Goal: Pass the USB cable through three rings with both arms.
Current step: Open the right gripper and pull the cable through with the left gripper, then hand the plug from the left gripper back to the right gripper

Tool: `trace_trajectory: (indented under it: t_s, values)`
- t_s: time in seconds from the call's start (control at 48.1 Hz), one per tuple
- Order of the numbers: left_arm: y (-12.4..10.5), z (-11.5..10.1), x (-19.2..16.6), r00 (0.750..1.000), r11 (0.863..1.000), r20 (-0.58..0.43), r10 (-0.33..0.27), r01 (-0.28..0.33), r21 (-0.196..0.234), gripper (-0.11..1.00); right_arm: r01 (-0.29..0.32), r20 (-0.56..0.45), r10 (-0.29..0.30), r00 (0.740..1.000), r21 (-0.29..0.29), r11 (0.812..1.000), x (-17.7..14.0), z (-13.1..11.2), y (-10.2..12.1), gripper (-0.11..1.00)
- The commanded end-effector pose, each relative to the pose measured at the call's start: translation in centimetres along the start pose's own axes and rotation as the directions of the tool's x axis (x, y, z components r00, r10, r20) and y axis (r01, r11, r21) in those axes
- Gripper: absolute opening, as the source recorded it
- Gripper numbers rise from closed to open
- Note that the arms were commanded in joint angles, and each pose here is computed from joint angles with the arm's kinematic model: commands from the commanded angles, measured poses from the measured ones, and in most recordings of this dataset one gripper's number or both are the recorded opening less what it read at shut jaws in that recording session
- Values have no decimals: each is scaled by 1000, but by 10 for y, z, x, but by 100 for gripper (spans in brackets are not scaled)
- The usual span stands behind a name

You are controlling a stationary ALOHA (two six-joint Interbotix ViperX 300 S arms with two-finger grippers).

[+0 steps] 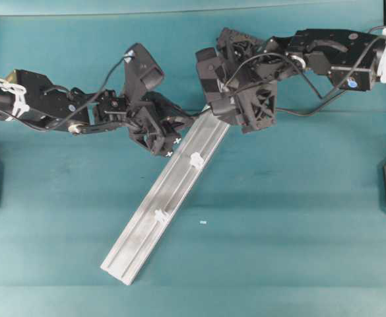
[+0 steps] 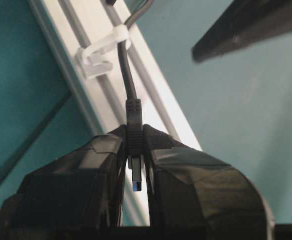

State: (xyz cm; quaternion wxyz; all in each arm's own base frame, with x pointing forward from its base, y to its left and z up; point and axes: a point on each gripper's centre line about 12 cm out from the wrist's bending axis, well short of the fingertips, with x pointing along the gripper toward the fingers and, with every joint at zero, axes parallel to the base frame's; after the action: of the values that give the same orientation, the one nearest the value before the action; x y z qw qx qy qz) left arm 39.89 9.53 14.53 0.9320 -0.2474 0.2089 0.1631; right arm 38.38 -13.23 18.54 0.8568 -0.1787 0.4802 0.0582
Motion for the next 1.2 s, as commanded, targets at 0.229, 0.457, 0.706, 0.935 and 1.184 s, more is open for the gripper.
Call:
trace_trajectory:
  t_s: [0.229, 0.457, 0.706, 0.935, 1.184]
  values:
    - [-29, 23, -13, 994, 997, 80, -79, 80, -13, 10, -9, -41, 3, 999, -128, 992, 17, 8, 14, 84]
    - [-30, 21, -13, 994, 997, 72, -81, 82, -11, 10, -21, -53, 13, 999, -145, 989, 28, 9, 17, 79]
    - [-29, 19, -13, 995, 997, 69, -78, 79, -10, 10, -22, -64, 12, 998, -154, 988, 28, 7, 17, 50]
    - [-30, 18, -13, 994, 997, 68, -83, 83, 1, 10, 39, -9, -42, 999, -174, 984, 28, 15, 10, 8]
    - [-31, 16, -13, 994, 995, 66, -89, 86, 49, 10, 3, -78, -21, 997, -227, 974, 28, 10, 11, 8]
